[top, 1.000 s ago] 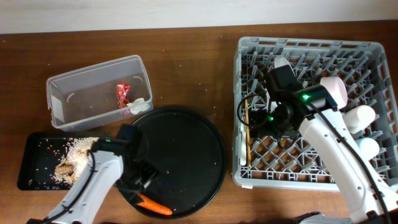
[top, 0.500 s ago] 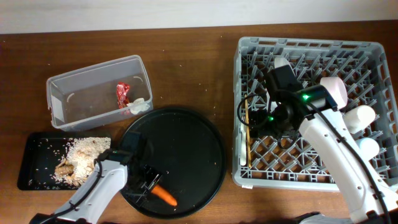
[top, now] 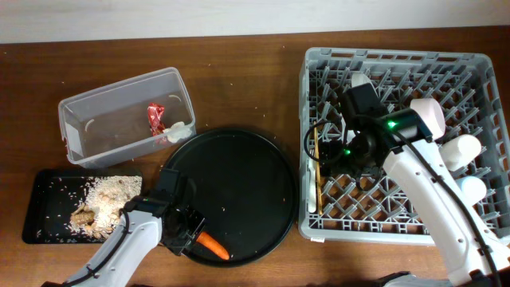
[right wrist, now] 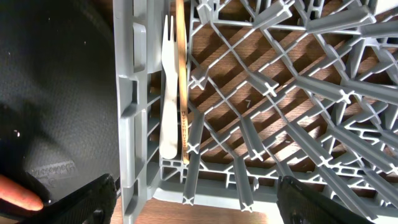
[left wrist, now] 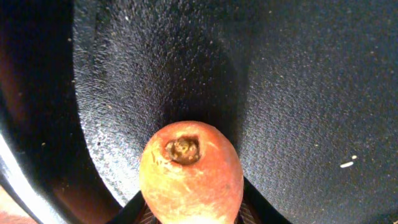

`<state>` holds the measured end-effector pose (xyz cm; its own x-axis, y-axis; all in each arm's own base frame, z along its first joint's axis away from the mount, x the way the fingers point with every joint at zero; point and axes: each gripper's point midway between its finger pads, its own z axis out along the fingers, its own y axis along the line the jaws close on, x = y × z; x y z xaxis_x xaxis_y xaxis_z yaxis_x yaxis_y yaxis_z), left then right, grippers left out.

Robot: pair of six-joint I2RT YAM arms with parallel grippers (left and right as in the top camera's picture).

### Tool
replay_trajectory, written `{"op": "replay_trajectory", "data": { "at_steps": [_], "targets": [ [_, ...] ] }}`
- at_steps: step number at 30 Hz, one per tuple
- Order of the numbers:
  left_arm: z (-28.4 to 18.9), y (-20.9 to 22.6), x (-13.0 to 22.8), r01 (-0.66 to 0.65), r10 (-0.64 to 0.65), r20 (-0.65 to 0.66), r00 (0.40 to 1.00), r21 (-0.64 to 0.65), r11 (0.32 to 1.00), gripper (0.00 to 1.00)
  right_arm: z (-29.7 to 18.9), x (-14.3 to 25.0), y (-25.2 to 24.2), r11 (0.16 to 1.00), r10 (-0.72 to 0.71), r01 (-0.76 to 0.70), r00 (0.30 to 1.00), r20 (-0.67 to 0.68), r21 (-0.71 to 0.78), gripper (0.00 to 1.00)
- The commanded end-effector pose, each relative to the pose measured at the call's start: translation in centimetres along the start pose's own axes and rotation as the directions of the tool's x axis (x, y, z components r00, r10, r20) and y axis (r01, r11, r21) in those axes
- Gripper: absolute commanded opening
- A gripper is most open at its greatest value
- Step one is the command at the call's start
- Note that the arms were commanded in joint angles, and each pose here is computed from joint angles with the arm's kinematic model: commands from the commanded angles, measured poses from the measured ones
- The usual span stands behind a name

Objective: Sort waste into correct bins and load items into the dishwasher rack
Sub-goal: 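Reach the left gripper to the carrot and grasp it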

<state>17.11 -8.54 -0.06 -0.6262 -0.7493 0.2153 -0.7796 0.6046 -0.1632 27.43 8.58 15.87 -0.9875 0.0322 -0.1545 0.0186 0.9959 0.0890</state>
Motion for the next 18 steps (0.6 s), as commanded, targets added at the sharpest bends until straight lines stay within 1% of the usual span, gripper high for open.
{"op": "replay_trajectory", "data": {
  "at_steps": [1,3,4,10,12,13,16,18],
  "targets": [
    [1.1,0.4,-1.0,-0.023,0.023,0.047,0.999,-0.013,1.0,0.28,0.2,-0.1,-0.5,1.0,0.002,-0.002,1.0,-0.001,0.018,0.86],
    [1.0,0.2,-1.0,-0.025,0.025,0.05,0.998,-0.006,1.0,0.2,0.2,0.0,-0.5,1.0,0.002,-0.002,1.0,-0.001,0.019,0.86],
    [0.9,0.1,-1.1,-0.025,0.026,0.051,0.998,-0.004,1.0,0.19,0.2,0.0,-0.5,1.0,0.002,-0.002,1.0,-0.002,0.019,0.86],
    [0.3,-0.4,-1.9,-0.029,0.029,0.092,0.995,-0.01,1.0,0.17,0.2,0.0,-0.5,1.0,0.002,-0.002,1.0,-0.002,0.019,0.86],
    [-0.2,-0.9,-2.1,-0.05,0.051,0.105,0.993,-0.007,0.999,0.17,0.2,0.0,-0.5,1.0,0.002,-0.002,1.0,-0.002,0.019,0.86],
    [-0.7,-1.4,-2.5,-0.081,0.082,0.124,0.989,-0.01,0.997,0.16,0.2,0.0,-0.5,1.0,0.002,-0.002,1.0,-0.002,0.019,0.86],
    [-2.4,-1.3,-3.6,-0.09,0.102,0.181,0.978,-0.071,0.993,0.15,0.2,0.0,-0.5,1.0,0.002,-0.002,1.0,-0.002,0.019,0.86],
    [-4.1,-1.9,-4.4,-0.132,0.153,0.222,0.963,-0.103,0.986,0.15,0.2,0.0,-0.5,1.0,0.002,-0.002,1.0,-0.001,0.019,0.86]
  ]
}}
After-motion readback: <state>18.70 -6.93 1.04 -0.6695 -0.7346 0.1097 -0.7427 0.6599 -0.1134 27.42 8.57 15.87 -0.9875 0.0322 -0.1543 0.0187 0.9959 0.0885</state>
